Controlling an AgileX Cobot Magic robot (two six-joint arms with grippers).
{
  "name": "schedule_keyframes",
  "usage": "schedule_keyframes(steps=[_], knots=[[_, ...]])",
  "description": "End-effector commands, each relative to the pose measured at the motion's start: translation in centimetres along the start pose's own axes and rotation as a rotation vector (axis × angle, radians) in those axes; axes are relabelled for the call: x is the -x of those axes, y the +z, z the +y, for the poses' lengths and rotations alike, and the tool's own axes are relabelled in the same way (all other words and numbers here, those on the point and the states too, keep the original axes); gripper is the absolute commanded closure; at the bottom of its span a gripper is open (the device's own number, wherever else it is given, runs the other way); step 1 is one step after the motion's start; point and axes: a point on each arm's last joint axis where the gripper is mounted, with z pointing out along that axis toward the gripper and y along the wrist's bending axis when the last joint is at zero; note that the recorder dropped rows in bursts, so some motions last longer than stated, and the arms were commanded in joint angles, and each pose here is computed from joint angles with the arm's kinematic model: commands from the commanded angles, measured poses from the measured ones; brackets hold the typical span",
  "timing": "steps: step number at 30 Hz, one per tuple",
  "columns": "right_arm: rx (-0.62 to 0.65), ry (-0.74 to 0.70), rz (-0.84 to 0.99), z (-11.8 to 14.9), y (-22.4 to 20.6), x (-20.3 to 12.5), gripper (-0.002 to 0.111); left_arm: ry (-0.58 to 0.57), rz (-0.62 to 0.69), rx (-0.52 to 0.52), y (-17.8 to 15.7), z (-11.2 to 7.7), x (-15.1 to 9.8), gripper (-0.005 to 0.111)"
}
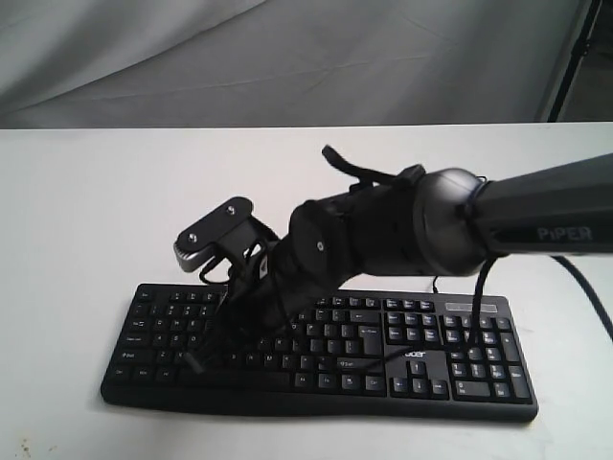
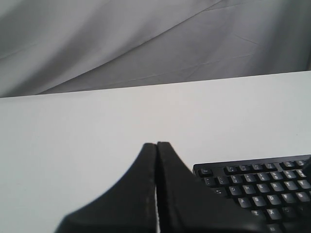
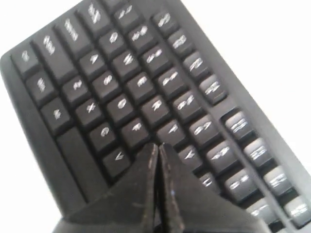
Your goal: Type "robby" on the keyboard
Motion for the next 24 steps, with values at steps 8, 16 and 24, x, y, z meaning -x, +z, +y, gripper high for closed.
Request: schedule_keyframes(steps=[8,16,24], knots=[[-0.019,0.009,0.003,-1.4,0.5,0.6,0.108,0.003,-0.007,-0.005,0.0,0.0,-0.1,0.107],[-0.032,0.007,-0.008,-1.6,1.5,0.4,0.108,0.003,-0.007,-0.005,0.0,0.0,-0.1,0.107],[-0.035,0.003,-0.003,-1.8,1.6,0.3,0.108,0.003,-0.007,-0.005,0.0,0.0,-0.1,0.107]])
